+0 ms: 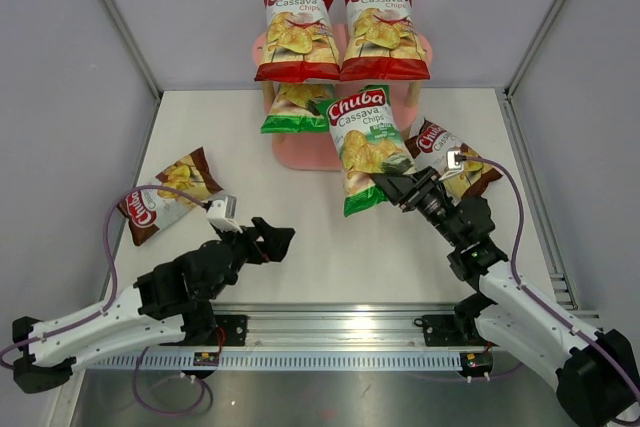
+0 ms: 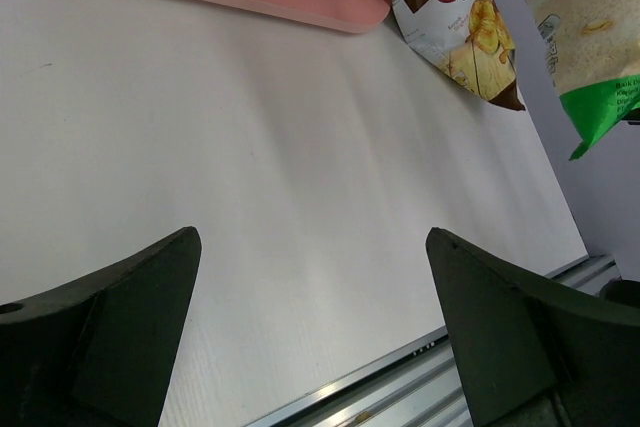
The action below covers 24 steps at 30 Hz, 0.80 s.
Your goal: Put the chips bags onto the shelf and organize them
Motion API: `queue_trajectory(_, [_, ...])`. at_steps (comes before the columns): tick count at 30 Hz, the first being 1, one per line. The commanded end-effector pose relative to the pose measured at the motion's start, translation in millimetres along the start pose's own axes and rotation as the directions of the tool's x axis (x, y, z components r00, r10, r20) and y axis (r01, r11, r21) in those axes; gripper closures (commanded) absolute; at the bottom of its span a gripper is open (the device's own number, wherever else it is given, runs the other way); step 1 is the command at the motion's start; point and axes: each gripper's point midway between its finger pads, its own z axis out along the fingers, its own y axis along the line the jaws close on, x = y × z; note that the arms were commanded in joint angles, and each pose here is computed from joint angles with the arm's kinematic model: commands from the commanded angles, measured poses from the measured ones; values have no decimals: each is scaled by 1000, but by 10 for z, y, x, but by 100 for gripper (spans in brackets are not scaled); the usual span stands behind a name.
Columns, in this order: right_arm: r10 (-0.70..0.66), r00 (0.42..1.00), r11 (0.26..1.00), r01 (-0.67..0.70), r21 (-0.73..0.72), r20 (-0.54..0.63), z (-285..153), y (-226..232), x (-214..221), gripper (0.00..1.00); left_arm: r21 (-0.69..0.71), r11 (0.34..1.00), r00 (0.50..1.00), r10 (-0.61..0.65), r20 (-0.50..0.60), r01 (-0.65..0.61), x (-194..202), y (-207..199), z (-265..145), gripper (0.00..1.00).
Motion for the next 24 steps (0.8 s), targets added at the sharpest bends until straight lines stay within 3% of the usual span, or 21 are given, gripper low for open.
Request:
queue_trajectory(1, [14,995,993,-2,-118,99,2,316,-342,97,-5,1000,998,-27,55,27,-136,6,-26,1])
queue_trajectory(24, [122,972,991,-108,-79,199,361,-76,-843,97,-26,998,996,-46,76,48,-194,158,-158,1])
